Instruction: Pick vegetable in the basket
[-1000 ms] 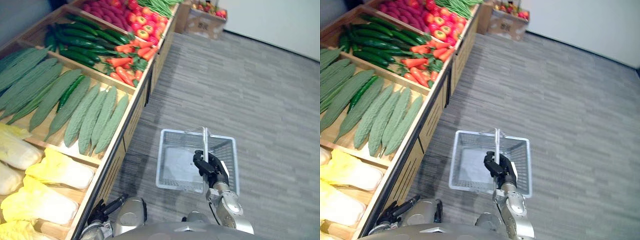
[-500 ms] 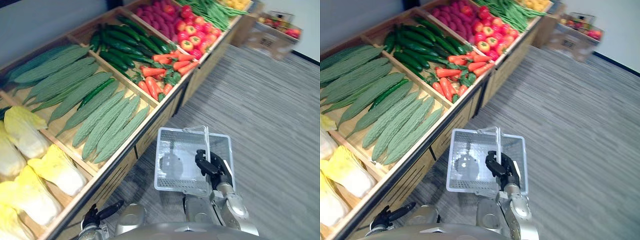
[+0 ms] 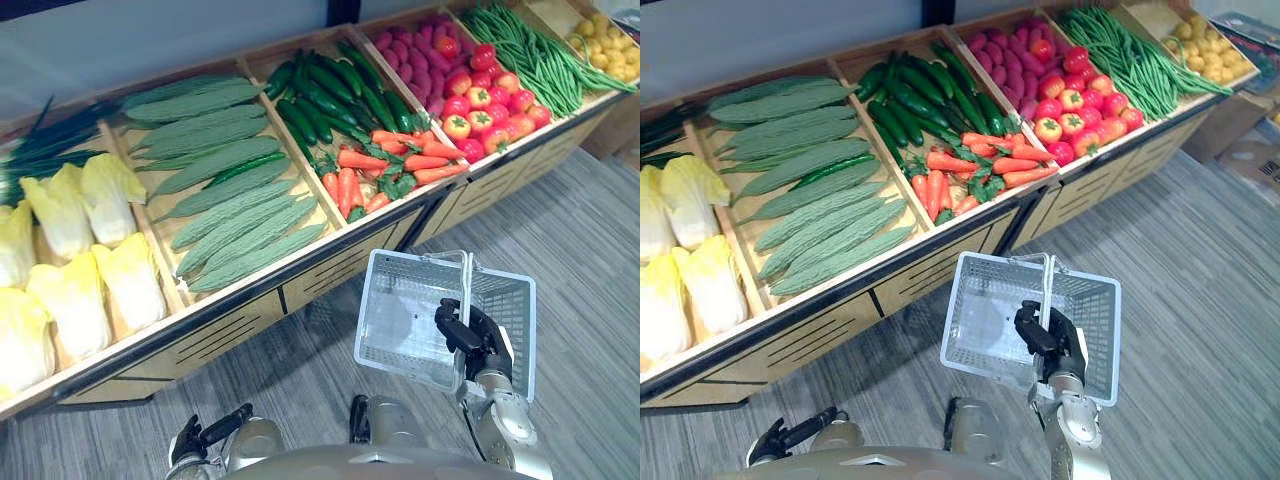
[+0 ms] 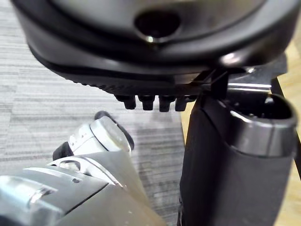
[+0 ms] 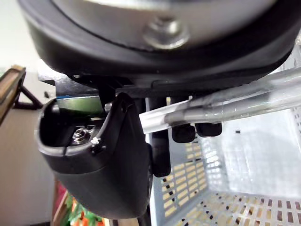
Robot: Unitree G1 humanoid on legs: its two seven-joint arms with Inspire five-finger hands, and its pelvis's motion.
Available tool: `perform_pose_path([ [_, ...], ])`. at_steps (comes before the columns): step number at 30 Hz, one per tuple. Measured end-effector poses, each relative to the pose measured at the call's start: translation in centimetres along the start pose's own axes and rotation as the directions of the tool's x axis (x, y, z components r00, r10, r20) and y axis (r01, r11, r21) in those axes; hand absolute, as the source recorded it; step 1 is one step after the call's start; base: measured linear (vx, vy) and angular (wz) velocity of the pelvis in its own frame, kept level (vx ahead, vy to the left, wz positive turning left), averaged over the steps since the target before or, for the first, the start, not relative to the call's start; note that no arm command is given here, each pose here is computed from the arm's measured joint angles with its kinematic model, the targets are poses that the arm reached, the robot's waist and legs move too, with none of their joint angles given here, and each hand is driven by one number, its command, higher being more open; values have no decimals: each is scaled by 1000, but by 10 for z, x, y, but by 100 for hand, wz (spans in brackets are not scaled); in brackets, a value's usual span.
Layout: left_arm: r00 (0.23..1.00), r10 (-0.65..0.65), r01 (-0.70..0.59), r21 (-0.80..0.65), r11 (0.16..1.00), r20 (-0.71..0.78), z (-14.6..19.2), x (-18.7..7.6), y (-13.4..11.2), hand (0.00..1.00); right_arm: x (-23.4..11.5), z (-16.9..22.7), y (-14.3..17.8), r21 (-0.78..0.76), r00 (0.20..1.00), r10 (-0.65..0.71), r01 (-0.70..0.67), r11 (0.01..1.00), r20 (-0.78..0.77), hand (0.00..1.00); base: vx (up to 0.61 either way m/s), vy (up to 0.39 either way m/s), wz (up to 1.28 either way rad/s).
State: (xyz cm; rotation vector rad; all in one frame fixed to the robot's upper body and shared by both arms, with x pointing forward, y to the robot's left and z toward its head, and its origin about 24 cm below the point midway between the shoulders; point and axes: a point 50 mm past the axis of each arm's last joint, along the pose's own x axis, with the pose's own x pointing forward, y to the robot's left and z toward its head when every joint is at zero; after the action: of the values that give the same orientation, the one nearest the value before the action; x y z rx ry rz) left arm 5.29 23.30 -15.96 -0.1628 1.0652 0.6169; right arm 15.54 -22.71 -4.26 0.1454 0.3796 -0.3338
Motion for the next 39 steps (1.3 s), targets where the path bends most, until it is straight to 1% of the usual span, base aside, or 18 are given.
perform_pose_path([
  [3,1000,16,-16,-4,1000,-5,-2,0,6,100,-2,-10,0,20,999,-18,19,1000,-38,0,-13,-16,89],
  [4,1000,27,-27,-3,1000,-8,-3,-1,9,100,-6,-19,-2,36,997,-40,43,998,-70,0,-25,5,128],
  [7,999,35,-35,0,999,-10,-3,-1,9,100,-12,-31,-5,40,991,-55,60,997,-119,0,-22,37,88],
  [13,1000,28,-28,13,1000,-14,-4,-1,9,100,-16,-40,-2,58,987,-57,66,996,-150,0,-24,87,20],
  [16,1000,-1,1,40,999,1,1,1,0,100,-20,-45,-8,53,981,-78,89,995,-175,0,48,105,13],
  [21,1000,-20,20,65,998,4,3,1,-3,100,-24,-58,1,87,972,-73,94,992,-221,0,77,59,-4],
  [26,999,-35,34,79,996,13,6,2,-5,100,-15,-63,14,81,969,-28,49,995,-247,0,13,13,-14],
  [29,999,-30,29,75,997,11,5,2,-4,100,-10,-69,17,74,959,-22,45,996,-281,0,-32,19,-13],
  [33,1000,-23,23,70,997,7,4,1,-2,100,-6,-78,9,69,942,-72,100,993,-327,0,-37,41,9],
  [39,1000,-7,8,72,997,-16,-4,-1,4,100,-8,-79,-13,82,924,-183,222,972,-337,0,45,101,43],
])
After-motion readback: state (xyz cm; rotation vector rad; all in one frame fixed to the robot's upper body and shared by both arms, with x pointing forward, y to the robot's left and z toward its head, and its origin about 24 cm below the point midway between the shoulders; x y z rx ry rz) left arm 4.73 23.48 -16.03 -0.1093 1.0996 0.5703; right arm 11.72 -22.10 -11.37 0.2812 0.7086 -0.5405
